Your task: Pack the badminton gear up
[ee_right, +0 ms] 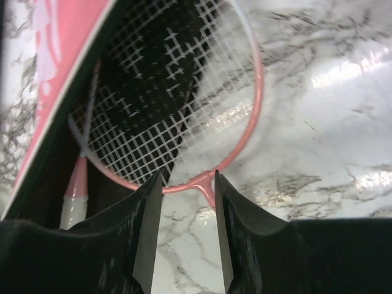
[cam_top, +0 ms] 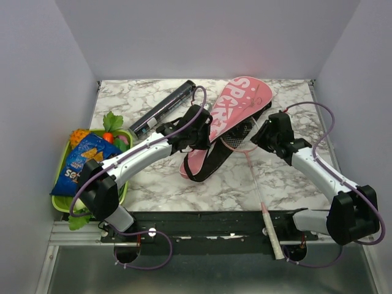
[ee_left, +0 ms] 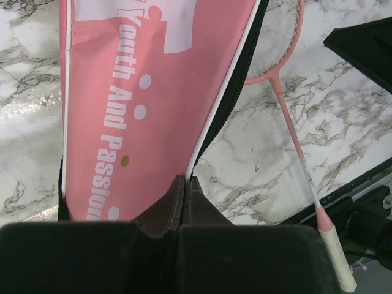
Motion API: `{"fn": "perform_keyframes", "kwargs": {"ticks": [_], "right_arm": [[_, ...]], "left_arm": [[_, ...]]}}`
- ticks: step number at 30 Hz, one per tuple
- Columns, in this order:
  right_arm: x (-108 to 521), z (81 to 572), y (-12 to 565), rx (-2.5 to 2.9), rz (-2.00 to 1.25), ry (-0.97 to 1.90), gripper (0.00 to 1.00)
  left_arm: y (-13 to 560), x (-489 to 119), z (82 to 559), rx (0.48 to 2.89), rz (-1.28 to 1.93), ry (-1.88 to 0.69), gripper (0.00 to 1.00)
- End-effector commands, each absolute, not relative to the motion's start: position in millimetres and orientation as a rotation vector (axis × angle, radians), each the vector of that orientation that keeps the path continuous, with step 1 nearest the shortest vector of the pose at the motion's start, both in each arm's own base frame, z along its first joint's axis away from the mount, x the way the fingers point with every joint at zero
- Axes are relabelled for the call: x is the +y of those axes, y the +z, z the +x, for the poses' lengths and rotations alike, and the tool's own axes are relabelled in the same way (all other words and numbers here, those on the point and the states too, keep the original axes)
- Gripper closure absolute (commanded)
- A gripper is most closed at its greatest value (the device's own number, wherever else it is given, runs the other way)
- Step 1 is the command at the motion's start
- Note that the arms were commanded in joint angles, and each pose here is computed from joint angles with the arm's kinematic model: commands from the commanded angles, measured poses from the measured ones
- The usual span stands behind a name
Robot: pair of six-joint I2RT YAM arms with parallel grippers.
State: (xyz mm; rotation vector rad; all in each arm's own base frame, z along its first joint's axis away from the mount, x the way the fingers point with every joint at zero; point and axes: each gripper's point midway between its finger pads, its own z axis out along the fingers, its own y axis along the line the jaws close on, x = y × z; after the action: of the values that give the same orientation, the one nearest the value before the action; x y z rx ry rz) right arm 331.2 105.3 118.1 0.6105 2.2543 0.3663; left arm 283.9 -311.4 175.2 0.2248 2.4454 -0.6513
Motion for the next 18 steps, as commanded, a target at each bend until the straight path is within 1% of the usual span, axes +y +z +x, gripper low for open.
{"fn": "perform_keyframes", "kwargs": {"ticks": [1,5,8,13,18], "right_arm": [[123.5,321.9,125.6,2.399,0.342,0.397,0.5],[133.2,295.6,107.5,2.56,0.13,0.441,0.5],[137.6,269.7,86.0,2.677,0.039,0.49,0.5],[129.3,242.0,57.8,2.788,0.035,0.46,0.5],[131.8,238.9,40.1,2.829,0.023,0.475,0.51]], "left_arm": [[179.8,-309.3,295.5,2.397,0.196,-0.609,1.0],[170.5,-310.9,302.5,2.404,0.201,-0.577,1.0],[165.0,-314.9,307.3,2.409,0.206,-0.572,1.0],[161.0,-323.1,312.5,2.414,0.219,-0.583,1.0],[156.7,-327.0,312.0,2.424,0.233,-0.597,1.0]]}}
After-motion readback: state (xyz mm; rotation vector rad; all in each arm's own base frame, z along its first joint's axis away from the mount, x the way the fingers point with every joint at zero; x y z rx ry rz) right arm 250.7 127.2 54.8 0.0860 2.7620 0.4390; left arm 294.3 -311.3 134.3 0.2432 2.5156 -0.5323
